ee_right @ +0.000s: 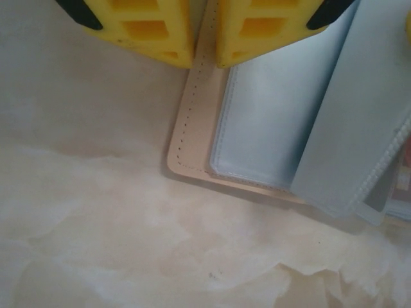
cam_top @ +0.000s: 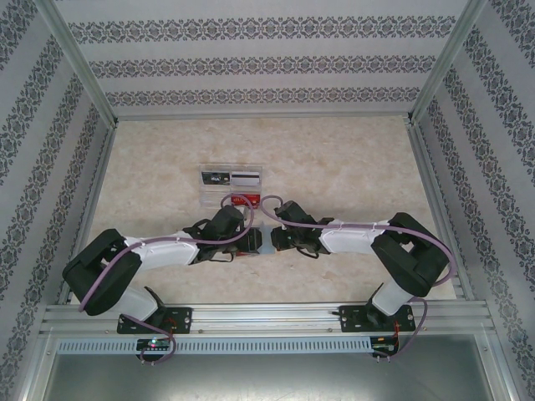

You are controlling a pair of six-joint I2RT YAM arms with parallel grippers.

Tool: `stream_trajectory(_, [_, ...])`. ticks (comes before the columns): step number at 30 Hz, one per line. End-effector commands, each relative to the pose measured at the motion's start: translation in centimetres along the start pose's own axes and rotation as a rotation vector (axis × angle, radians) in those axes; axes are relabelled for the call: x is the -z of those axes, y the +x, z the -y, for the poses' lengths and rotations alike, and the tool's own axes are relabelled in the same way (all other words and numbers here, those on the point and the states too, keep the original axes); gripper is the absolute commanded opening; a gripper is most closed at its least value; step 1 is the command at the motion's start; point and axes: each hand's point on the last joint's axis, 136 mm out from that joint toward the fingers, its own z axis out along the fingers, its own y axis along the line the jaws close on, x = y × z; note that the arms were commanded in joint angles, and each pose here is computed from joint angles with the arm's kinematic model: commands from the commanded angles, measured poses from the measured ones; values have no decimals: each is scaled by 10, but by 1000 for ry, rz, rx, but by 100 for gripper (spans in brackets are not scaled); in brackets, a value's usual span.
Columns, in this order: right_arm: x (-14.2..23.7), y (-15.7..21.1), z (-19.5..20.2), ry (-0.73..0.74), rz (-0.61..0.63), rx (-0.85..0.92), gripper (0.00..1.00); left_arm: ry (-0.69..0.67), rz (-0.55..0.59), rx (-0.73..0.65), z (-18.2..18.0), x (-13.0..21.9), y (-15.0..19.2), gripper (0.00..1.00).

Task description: Take the credit cards out of the card holder

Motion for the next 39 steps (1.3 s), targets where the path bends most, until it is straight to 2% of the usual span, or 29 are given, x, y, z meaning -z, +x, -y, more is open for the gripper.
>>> stream_trajectory(1, [4,8,4,21,-19,-2,24,55,12,-21,23,9,-4,51])
stream_trajectory(4, [13,1,7,40,22,-8,30,86,17,-36,36,12,-6,51])
stream_trajectory(13, [44,-11,24,71,132,-48,35,120,-7,-34,47,1,0,48])
stream_trajectory(21, [55,-18,-16,-109,138,-16,35,-83,96,-70,4,40,-9,40])
stream_trajectory(26, [46,-21,-45,-195,102,-5,29,-187,111,-47,-33,53,-6,26])
stream_trajectory(29, [40,-22,-59,-235,81,-9,26,-214,90,-19,-48,49,-1,15])
stream_trajectory(32, [32,-22,-72,-268,58,-12,24,-221,77,7,-59,45,3,9])
stream_trajectory(39, [16,-19,-90,-329,9,-41,20,-214,53,30,-66,39,12,8])
